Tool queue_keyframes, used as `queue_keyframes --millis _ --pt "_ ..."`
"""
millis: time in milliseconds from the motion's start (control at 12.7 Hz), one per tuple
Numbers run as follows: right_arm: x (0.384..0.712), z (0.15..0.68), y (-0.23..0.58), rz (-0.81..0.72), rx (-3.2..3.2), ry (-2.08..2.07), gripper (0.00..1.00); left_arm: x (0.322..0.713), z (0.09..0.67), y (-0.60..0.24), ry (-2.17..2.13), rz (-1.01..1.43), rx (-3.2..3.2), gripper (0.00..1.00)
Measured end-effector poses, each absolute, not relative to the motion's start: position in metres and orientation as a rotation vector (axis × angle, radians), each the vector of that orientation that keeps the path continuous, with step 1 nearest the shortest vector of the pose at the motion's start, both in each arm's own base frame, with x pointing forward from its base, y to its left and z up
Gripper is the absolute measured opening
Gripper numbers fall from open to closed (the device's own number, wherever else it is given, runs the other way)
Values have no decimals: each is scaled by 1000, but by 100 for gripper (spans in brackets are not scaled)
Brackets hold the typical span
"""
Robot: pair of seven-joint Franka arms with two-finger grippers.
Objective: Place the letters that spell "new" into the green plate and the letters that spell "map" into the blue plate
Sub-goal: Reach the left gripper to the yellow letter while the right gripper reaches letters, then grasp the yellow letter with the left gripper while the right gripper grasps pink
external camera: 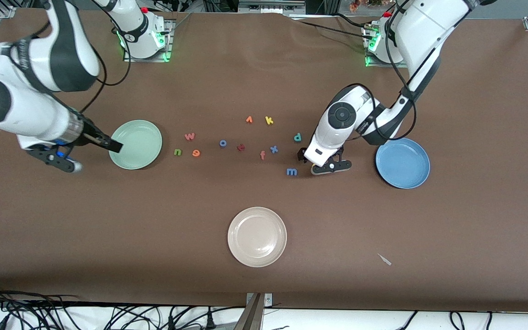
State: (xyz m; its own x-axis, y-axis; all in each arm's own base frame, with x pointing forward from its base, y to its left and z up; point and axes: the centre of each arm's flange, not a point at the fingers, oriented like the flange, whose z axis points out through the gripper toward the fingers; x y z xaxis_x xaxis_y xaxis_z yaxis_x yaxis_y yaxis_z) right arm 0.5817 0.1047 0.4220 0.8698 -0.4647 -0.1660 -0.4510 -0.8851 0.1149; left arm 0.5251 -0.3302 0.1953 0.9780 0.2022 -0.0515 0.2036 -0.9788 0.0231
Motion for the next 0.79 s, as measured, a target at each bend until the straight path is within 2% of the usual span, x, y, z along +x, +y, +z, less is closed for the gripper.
queue_keyframes --millis 236,393,787 --pt "559 385 145 -303 2807 -1072 100 537 182 -333 340 -97 3078 96" --pt "542 357 170 -269 2692 -1316 96 541 179 -334 346 -98 3071 92" --pt "493 292 218 -169 2491 -1740 96 539 172 -334 335 -112 3082 76"
